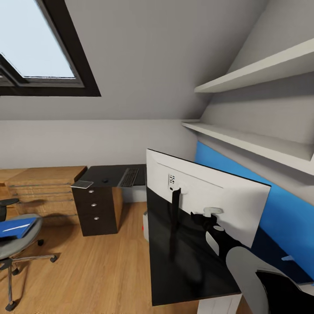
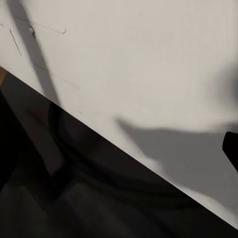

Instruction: In the bedroom, organize the workspace by keeping the computer under the desk, ensuring the monitor is on the desk, placing the keyboard on the desk next to the monitor, placing the mouse on the desk next to the keyboard, moving the folder from the swivel chair onto the desk next to the mouse, stacking the notebook on top of the folder with the pen on top of the notebook, and positioning the swivel chair next to the desk.

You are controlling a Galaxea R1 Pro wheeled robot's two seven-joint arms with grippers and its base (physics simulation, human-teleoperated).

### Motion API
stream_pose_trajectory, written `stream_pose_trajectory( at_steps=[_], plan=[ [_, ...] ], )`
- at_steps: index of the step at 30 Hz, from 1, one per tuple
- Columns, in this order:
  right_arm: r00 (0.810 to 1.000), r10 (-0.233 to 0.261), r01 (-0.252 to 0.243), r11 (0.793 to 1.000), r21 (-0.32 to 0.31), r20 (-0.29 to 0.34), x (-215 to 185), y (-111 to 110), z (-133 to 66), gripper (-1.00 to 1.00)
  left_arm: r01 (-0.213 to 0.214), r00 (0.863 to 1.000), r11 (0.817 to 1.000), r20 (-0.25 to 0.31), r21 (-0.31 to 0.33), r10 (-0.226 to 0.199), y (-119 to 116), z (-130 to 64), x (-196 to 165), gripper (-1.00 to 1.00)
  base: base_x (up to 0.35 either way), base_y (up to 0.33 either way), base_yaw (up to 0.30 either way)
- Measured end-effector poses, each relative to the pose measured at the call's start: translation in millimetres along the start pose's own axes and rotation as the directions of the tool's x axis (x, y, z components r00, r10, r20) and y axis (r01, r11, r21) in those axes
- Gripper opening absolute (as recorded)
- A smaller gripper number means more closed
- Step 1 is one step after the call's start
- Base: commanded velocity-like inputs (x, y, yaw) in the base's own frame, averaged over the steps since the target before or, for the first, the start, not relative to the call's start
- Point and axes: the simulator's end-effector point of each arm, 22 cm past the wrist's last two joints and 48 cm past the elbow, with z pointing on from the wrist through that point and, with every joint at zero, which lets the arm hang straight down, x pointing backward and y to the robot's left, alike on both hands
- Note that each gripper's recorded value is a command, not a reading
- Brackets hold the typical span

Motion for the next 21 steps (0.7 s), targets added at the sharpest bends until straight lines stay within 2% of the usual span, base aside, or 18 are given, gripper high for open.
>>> stream_pose_trajectory(
  at_steps=[7,14,21],
  plan=[
    [1.000,0.001,-0.001,1.000,0.002,-0.001,0.4,-1.4,0.1,1.00,0.000,1.000,1.000,0.002,0.000,0.000,0.2,0.1,-0.5,1.00,-0.015,-0.027,0.015],
    [1.000,0.001,-0.001,1.000,0.003,-0.001,0.5,-1.4,0.2,1.00,0.000,1.000,1.000,0.002,0.000,0.000,0.3,0.2,-0.4,1.00,-0.105,-0.013,0.001],
    [1.000,0.002,-0.002,1.000,0.003,-0.001,0.5,-1.7,0.3,1.00,0.000,1.000,1.000,0.002,0.000,0.000,0.3,0.3,-0.6,1.00,-0.150,-0.195,0.000]
  ],
)
